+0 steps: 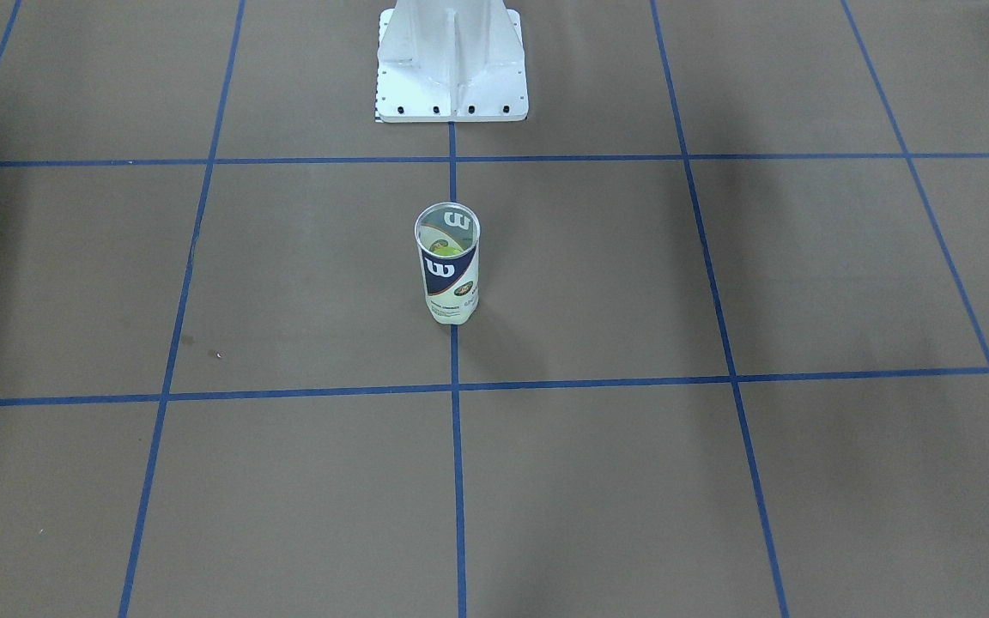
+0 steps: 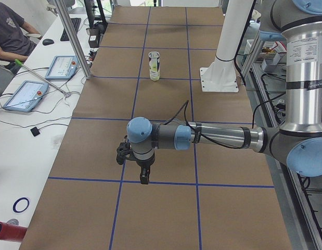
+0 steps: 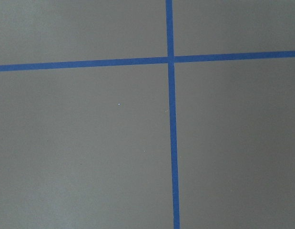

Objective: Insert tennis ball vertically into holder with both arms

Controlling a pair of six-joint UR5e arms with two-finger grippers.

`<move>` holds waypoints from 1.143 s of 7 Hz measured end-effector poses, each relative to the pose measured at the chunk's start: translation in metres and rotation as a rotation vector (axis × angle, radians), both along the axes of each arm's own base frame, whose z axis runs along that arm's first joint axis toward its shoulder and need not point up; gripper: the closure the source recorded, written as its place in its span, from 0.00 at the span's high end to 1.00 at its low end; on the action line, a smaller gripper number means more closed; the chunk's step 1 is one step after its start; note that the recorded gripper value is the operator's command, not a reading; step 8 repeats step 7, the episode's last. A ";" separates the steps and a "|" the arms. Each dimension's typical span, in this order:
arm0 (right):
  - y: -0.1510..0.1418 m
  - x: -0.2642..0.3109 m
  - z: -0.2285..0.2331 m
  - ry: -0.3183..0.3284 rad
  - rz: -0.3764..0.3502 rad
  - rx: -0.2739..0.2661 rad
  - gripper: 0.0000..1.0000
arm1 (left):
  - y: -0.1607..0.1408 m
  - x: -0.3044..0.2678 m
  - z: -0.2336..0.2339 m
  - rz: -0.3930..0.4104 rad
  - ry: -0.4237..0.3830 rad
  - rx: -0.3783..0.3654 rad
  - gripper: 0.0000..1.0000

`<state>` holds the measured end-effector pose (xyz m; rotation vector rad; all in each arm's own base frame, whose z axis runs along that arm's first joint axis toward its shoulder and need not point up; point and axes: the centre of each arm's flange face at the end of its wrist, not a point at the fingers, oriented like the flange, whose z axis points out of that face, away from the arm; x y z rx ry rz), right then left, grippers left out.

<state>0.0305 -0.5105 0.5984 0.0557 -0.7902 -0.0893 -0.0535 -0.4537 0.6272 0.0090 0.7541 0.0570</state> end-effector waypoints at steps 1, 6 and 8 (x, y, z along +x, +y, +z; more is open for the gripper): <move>0.000 0.000 -0.001 0.000 0.000 0.002 0.99 | 0.000 0.000 0.000 0.001 -0.002 0.009 0.99; 0.014 0.001 0.005 0.007 -0.010 0.005 0.99 | 0.002 0.000 0.004 -0.002 -0.003 0.012 0.99; 0.024 0.002 0.008 0.012 -0.024 0.015 0.99 | 0.002 0.000 0.003 -0.003 -0.002 0.014 0.99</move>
